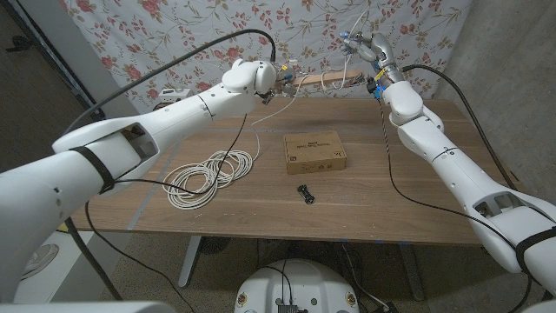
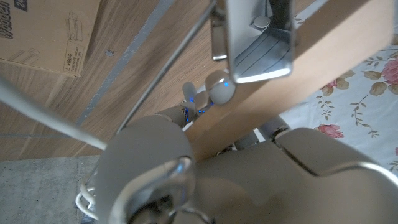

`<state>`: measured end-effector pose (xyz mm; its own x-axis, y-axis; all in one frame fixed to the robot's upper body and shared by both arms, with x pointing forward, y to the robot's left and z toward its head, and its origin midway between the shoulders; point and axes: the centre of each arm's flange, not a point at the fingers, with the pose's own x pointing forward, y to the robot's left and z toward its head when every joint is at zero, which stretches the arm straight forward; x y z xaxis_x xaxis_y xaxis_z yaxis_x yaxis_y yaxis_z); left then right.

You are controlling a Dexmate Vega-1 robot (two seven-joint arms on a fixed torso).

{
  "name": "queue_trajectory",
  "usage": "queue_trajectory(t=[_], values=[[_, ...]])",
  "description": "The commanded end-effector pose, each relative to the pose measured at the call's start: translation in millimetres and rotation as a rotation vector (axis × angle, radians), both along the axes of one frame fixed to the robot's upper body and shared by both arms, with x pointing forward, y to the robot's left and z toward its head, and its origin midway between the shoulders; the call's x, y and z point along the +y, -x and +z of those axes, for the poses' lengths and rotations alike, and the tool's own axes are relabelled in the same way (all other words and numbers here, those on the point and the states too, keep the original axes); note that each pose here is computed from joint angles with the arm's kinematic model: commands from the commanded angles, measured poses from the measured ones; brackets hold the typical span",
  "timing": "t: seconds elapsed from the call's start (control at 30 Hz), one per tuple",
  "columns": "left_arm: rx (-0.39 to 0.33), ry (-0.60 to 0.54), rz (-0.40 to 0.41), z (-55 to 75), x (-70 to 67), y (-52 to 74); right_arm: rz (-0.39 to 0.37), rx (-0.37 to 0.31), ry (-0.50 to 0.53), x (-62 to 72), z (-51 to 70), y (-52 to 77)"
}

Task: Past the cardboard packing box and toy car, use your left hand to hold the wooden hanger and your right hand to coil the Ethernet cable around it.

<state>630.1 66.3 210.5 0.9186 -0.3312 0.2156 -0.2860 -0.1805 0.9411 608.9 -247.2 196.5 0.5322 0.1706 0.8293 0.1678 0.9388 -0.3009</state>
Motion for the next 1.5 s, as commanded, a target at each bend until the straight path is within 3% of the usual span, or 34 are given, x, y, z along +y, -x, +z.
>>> queue_trajectory(t=[0.03,0.3,1.0,1.13,1.5], values=[[0.023,-0.008,-0.011,1.7,-0.1,-2.4,-0.276,0.012,0.132,8.8,-1.1,-0.4],[0.03,-0.006,-0.018,3.2,-0.2,-3.3,-0.398,0.009,0.259,15.1,-0.2,-0.1],[0.033,-0.007,-0.027,5.4,-3.1,-2.1,-0.333,0.224,0.498,10.7,6.9,-15.8],[0.043,-0.007,-0.03,5.7,-4.4,-1.9,-0.284,0.241,0.506,6.8,6.0,-18.9],[0.125,0.033,-0.078,6.2,-5.9,-2.9,-0.264,0.227,0.49,1.7,9.8,-18.3]])
